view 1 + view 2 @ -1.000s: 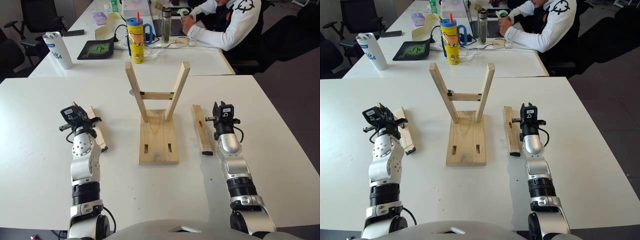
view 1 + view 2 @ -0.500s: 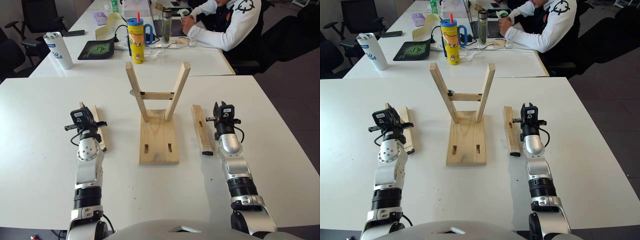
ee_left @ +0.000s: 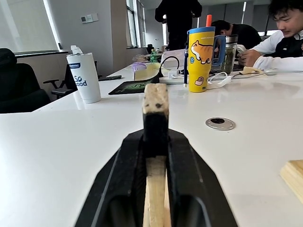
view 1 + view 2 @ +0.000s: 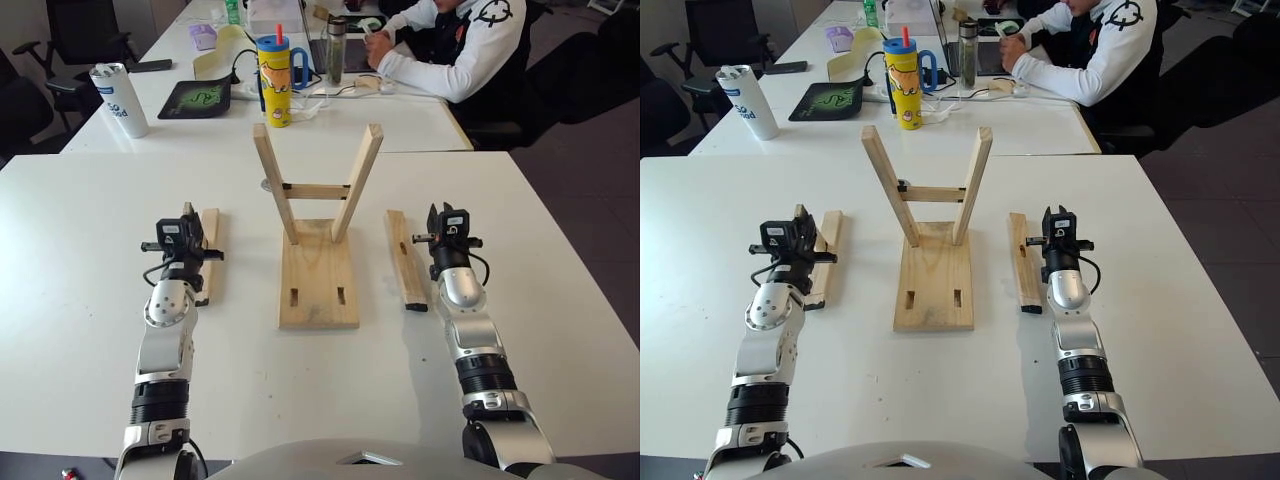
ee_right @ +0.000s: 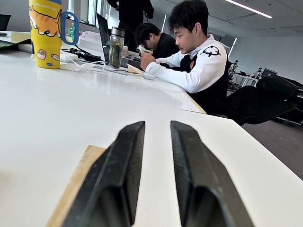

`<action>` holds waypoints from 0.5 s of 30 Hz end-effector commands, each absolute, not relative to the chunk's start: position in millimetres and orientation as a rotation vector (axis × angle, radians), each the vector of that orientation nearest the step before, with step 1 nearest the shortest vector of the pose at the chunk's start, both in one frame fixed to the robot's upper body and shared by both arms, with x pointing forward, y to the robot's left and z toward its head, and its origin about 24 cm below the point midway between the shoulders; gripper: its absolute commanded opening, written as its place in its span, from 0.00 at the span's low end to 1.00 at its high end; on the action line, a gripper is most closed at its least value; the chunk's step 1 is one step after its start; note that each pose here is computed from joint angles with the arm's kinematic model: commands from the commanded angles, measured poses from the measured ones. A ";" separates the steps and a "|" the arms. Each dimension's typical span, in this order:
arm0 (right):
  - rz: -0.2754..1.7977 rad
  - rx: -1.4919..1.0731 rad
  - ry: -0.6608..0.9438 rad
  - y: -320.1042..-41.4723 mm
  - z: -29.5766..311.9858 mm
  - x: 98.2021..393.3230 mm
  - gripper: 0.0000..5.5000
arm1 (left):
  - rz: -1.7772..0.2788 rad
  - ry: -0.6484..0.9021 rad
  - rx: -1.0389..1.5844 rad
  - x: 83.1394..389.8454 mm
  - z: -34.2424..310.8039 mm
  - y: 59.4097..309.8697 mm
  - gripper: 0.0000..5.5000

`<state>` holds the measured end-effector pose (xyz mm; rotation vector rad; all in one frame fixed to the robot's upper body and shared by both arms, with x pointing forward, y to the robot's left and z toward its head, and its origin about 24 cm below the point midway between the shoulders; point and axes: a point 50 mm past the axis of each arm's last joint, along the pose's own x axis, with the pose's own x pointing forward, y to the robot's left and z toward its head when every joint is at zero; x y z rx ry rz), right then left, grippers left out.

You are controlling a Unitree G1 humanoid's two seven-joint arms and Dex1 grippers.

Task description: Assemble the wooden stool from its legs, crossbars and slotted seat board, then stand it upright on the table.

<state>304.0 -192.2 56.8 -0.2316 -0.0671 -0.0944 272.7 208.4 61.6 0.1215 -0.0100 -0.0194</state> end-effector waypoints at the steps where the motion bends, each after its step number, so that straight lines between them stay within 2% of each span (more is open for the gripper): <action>1: -0.087 -0.252 -0.093 -192.4 63.1 308.0 0.18 | -0.152 0.162 0.116 257.9 28.8 192.4 0.07; 6: -0.071 -0.265 -0.105 -190.0 64.7 308.1 0.18 | -0.206 0.167 0.108 255.9 30.0 181.1 0.07; 15: -0.064 -0.268 -0.107 -189.9 65.1 308.6 0.18 | -0.171 0.281 0.098 244.4 11.1 195.3 0.07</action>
